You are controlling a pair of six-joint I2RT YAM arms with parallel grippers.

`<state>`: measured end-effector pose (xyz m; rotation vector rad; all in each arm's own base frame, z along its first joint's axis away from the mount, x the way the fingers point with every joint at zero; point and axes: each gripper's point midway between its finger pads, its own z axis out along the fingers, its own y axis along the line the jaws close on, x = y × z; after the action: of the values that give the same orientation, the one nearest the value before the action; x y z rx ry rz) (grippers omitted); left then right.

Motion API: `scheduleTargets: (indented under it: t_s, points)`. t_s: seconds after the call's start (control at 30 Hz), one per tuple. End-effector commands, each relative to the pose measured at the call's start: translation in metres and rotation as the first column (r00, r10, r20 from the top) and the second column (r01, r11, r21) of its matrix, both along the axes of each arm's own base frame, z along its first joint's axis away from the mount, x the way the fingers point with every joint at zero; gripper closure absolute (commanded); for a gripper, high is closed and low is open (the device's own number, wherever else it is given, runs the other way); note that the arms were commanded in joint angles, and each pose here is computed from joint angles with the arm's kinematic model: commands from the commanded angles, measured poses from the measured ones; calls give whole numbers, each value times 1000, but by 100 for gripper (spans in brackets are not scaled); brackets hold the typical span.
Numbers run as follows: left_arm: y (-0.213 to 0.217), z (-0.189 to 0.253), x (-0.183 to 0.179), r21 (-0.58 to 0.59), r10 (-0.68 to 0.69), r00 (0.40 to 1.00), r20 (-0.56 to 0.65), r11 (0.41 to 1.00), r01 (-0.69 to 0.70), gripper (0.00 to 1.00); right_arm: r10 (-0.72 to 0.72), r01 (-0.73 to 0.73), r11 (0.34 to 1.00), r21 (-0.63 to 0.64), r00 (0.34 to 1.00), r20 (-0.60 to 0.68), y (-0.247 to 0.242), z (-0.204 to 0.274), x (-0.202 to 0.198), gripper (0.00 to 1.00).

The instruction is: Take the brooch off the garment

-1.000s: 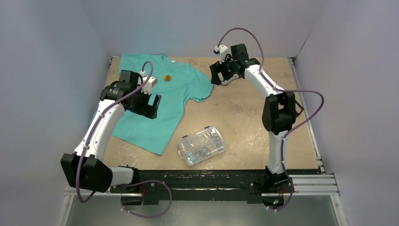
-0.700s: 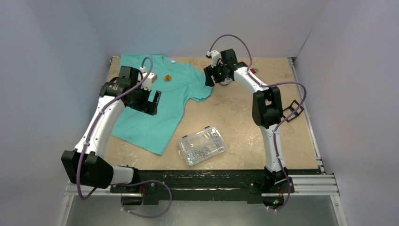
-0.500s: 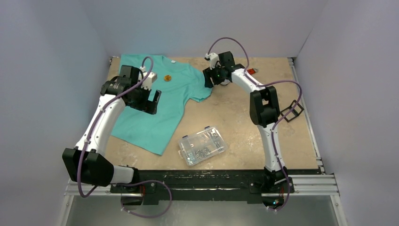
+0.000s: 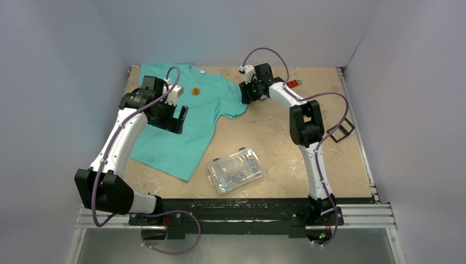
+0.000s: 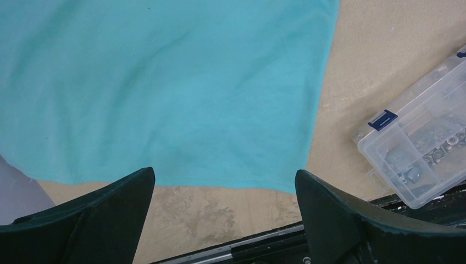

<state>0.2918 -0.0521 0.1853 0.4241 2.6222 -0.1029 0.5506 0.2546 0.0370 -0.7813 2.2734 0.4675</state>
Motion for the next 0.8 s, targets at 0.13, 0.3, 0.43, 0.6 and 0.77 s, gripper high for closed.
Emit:
scheduleTargets:
  t_s: [0.13, 0.3, 0.43, 0.6, 0.77]
  points:
    - [-3, 12, 6, -10, 2, 1000, 30, 1000, -2, 0, 65, -65, 998, 0, 998, -12, 3, 20, -16, 99]
    - [-5, 5, 6, -19, -24, 999, 32, 1000, 25, 0, 107, -106, 993, -48, 994, 9, -15, 41, -45, 100]
    - [-12, -2, 6, -44, -65, 997, 30, 997, 67, 0, 123, -125, 984, -123, 992, -24, -38, 36, -78, 100]
    - [-30, -6, 8, -131, -110, 994, 28, 985, 112, 0, 122, -136, 975, -175, 989, -87, -72, 24, -114, 100]
    - [-50, -9, 19, -204, -135, 989, 67, 968, 146, 0, 142, -166, 973, -163, 978, -151, -91, 17, -161, 100]
